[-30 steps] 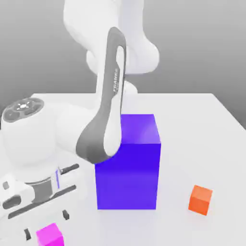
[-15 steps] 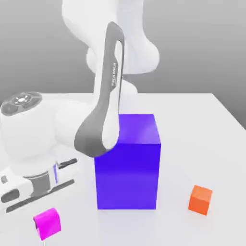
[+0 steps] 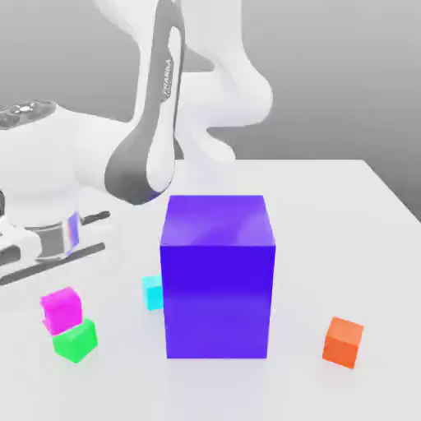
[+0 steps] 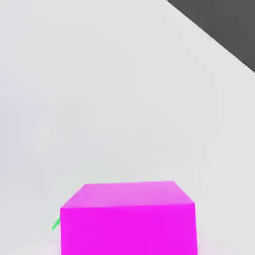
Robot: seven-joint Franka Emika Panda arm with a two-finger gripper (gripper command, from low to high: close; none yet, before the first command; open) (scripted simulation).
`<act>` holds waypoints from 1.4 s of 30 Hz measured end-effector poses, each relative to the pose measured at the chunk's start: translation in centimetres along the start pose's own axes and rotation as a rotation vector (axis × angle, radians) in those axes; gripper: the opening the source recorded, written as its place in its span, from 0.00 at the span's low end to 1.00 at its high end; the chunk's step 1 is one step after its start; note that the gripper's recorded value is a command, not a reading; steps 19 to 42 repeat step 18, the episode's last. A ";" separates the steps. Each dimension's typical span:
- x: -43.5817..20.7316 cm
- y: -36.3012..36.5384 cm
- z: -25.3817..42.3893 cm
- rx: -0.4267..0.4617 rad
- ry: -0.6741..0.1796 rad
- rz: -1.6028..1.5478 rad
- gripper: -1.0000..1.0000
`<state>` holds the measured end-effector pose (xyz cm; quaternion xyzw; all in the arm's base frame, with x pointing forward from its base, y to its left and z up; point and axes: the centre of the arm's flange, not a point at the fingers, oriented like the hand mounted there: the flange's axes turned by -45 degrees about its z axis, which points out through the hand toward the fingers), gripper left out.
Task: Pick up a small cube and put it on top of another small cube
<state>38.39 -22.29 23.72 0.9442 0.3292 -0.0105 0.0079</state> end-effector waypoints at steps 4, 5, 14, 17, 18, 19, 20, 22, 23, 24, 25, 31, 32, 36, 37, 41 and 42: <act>-2.4 -1.0 -0.5 0.007 0.020 0.001 0.00; -3.0 -1.0 -0.3 0.006 0.022 0.009 0.00; -2.1 -1.3 4.2 0.001 0.024 -0.015 0.00; -2.2 -1.4 6.0 0.008 0.024 -0.012 1.00; -2.2 -1.4 6.0 0.008 0.024 -0.012 1.00; -2.2 -1.4 6.0 0.008 0.024 -0.012 1.00; -2.2 -1.4 6.0 0.008 0.024 -0.012 1.00; -2.2 -1.4 6.0 0.008 0.024 -0.012 1.00; -2.2 -1.4 6.0 0.008 0.024 -0.012 1.00; -2.2 -1.4 6.0 0.008 0.024 -0.012 1.00; -2.2 -1.4 6.0 0.008 0.024 -0.012 1.00; -2.2 -1.4 6.0 0.008 0.024 -0.012 1.00; -2.2 -1.4 6.0 0.008 0.024 -0.012 1.00; -2.2 -1.4 6.0 0.008 0.024 -0.012 1.00; -2.2 -1.4 6.0 0.008 0.024 -0.012 1.00; -2.2 -1.4 6.0 0.008 0.024 -0.012 1.00; -2.2 -1.4 6.0 0.008 0.024 -0.012 1.00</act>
